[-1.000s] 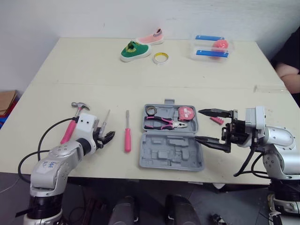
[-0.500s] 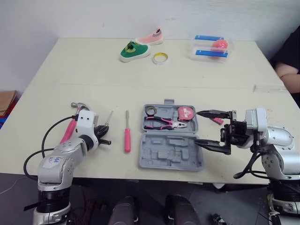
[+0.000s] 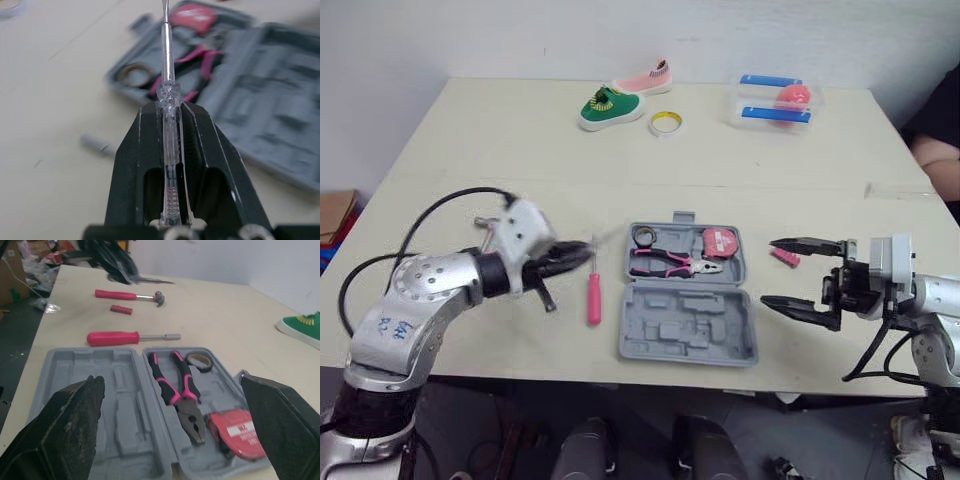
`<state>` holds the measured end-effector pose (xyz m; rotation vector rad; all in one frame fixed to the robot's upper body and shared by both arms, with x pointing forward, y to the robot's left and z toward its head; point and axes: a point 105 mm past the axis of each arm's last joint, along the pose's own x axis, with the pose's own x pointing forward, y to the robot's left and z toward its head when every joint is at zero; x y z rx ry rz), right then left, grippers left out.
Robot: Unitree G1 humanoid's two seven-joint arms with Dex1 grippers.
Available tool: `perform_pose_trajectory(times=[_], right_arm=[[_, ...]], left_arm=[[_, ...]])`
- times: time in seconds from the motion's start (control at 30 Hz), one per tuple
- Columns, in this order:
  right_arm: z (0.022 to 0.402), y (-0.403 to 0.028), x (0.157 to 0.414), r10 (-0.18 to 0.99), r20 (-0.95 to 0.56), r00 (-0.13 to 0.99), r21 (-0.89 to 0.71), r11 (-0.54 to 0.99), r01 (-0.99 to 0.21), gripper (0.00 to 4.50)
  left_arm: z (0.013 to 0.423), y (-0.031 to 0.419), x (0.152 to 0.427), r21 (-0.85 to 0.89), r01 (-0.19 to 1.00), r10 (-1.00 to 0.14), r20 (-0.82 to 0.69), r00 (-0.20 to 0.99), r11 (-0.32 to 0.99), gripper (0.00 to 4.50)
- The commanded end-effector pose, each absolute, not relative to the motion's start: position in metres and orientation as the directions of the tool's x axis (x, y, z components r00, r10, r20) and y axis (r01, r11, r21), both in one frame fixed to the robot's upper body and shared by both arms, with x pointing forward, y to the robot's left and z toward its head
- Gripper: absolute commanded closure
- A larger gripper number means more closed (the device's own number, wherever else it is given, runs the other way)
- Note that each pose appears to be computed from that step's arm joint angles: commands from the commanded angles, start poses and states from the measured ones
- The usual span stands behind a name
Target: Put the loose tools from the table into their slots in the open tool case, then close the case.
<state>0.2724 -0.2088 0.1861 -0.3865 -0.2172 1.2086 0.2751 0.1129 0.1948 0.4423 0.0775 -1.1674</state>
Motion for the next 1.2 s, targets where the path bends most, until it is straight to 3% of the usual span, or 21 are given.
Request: perform_pose_trajectory(times=[0.03, 0.27, 0.4, 1.2], right_arm=[[0.189, -0.216, 0.269, 0.933, -0.052, 0.356, -0.432, 0.300, -0.851, 0.00], [0.182, -0.220, 0.264, 0.928, -0.075, 0.365, -0.416, 0.304, -0.857, 0.00], [0.181, -0.219, 0.262, 0.927, -0.075, 0.368, -0.418, 0.306, -0.855, 0.00], [0.187, -0.199, 0.256, 0.923, -0.072, 0.378, -0.414, 0.317, -0.853, 0.00]], left_arm=[[0.191, 0.086, 0.272, 0.286, 0.941, -0.894, -0.351, 0.279, 0.182, 4.44], [0.156, 0.040, 0.287, 0.305, 0.951, -0.812, -0.542, 0.218, 0.051, 4.44], [0.147, 0.040, 0.301, 0.367, 0.930, -0.732, -0.625, 0.270, 0.030, 4.44], [0.140, 0.023, 0.314, 0.472, 0.878, -0.709, -0.648, 0.279, -0.085, 4.44]])
